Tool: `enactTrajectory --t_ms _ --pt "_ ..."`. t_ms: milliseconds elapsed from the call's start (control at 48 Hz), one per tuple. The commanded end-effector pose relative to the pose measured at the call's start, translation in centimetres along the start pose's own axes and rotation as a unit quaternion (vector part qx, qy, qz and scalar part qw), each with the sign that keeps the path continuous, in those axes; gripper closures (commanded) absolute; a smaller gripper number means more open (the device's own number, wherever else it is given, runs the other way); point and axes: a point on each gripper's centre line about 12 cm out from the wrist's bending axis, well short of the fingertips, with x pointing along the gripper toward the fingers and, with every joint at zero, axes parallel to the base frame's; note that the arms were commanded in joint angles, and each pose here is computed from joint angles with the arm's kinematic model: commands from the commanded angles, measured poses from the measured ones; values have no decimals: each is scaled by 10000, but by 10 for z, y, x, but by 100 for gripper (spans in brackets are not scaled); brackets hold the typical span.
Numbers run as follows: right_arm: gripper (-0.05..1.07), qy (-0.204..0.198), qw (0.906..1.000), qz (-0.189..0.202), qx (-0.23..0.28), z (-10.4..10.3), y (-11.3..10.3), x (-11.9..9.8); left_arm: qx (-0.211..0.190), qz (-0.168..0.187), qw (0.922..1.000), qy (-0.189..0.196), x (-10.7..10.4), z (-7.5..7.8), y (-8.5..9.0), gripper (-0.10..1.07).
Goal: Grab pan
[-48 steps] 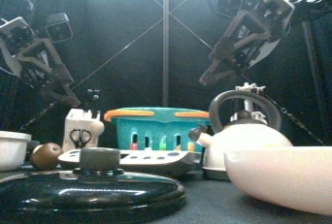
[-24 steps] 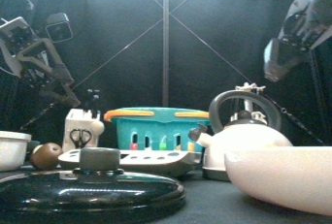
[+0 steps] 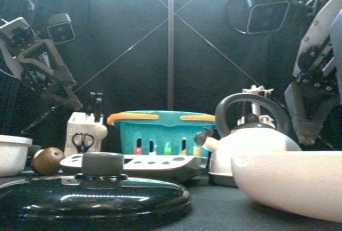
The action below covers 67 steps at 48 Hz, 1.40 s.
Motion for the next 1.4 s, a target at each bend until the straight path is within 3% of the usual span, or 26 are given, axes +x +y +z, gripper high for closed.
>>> enactTrajectory --t_ms 0,292,500,1083,1375 --pt "0 2 10000 -60 -1 9 4 0 -4 -37 9999 -117 1 8 -3 -3" --pt "0 385 9970 -657 -158 12 -10 14 -8 -25 10000 -97 1 7 -2 -3" --pt "3 489 9957 -773 -171 14 -11 23 -12 -32 9999 -95 1 7 -2 -3" --pt "45 590 9941 -882 -217 16 -9 29 -133 -10 9999 -69 1 5 -1 -3" --pt "55 501 9936 -972 -275 31 -3 19 -202 -5 9998 -86 0 6 -1 -3"
